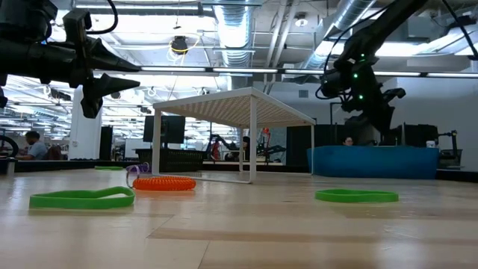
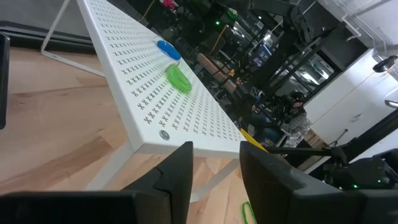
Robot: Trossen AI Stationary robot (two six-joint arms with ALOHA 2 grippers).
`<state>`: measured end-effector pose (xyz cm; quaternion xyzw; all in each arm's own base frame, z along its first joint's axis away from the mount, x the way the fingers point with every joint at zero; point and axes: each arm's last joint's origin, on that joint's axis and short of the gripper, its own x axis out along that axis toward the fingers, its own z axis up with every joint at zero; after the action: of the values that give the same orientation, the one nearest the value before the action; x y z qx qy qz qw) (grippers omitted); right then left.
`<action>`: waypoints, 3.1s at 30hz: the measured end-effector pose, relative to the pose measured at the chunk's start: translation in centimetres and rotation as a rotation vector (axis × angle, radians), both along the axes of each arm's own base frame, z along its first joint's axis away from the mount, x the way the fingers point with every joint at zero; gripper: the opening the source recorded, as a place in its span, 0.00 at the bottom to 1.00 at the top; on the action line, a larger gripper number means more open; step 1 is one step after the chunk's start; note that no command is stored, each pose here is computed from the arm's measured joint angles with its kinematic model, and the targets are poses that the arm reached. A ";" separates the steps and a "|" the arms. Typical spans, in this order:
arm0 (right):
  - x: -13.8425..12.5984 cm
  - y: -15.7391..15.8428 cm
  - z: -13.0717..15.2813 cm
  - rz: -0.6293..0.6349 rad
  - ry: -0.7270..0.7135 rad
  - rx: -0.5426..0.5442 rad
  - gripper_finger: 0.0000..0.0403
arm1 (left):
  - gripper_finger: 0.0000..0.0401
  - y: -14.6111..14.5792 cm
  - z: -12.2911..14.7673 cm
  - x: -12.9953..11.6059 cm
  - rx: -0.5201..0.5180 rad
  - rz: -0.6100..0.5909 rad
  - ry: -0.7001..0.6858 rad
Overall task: Pick & Place Office Desk Supplies
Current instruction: Put the yellow box of crayon into the blue bin, then put the yellow spring keychain into the yellow bin
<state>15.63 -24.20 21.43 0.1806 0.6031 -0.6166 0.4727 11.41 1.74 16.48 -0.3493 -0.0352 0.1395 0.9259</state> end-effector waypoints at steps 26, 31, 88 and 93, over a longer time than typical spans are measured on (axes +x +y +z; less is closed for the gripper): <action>0.3 0.8 -3.7 -0.079 0.059 0.118 0.00 | 0.32 0.0 0.2 0.0 0.003 -0.009 -0.017; 1.1 2.4 -3.9 -0.054 0.050 0.145 0.00 | 0.32 0.0 0.2 0.0 0.010 -0.010 -0.015; 0.5 31.0 5.8 0.935 -1.644 0.302 0.00 | 0.32 -0.7 0.6 0.1 0.020 -0.260 -0.060; 0.0 32.0 4.3 0.971 -1.729 0.183 0.00 | 0.32 -0.8 1.0 0.1 0.041 -0.266 -0.098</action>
<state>15.66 7.77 25.70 0.3373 0.1051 0.0361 0.9348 11.50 0.97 17.48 -0.3383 -0.0366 -0.0026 0.9403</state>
